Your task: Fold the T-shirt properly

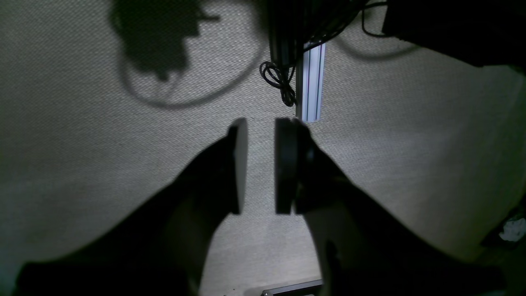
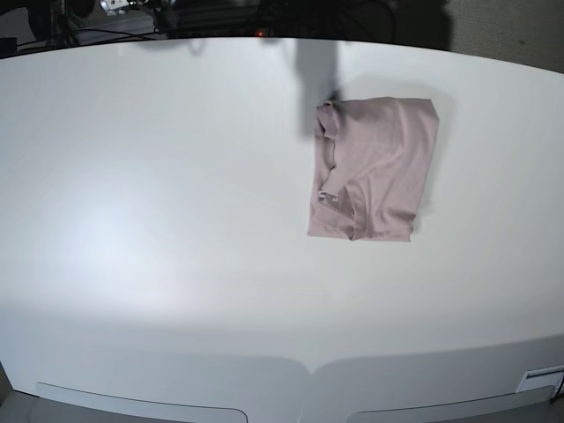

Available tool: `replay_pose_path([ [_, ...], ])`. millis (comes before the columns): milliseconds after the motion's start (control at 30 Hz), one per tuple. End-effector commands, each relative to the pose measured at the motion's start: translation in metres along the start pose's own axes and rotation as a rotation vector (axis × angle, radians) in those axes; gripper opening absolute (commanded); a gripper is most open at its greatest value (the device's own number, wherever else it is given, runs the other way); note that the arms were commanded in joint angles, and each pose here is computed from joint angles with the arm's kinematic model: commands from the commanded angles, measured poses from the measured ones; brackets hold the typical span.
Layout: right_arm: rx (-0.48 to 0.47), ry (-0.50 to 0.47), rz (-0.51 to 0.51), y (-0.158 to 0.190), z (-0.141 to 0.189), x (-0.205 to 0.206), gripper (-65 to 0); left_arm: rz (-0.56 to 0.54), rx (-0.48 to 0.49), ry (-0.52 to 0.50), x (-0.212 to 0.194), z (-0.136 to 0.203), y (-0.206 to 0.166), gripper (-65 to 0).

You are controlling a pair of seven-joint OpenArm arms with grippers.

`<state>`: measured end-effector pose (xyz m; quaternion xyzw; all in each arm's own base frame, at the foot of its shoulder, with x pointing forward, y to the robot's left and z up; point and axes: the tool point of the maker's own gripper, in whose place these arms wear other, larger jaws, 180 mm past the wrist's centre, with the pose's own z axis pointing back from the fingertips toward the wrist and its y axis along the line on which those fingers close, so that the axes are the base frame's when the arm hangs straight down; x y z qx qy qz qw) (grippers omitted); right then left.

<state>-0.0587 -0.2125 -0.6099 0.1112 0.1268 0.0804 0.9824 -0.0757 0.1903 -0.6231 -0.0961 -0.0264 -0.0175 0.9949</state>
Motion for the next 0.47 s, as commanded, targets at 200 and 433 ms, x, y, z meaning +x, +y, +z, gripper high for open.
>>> replay_pose_path([
  [200, -0.002, 0.015, 0.003, -0.004, 0.002, -0.004, -38.1, -0.005, 0.005, -0.015, 0.003, 0.003, 0.003, -53.9],
  [433, -0.003, 0.011, 0.005, -0.004, 0.003, -0.002, -38.1, 0.0, -0.005, -0.076, 0.017, -0.001, -0.009, -53.9],
])
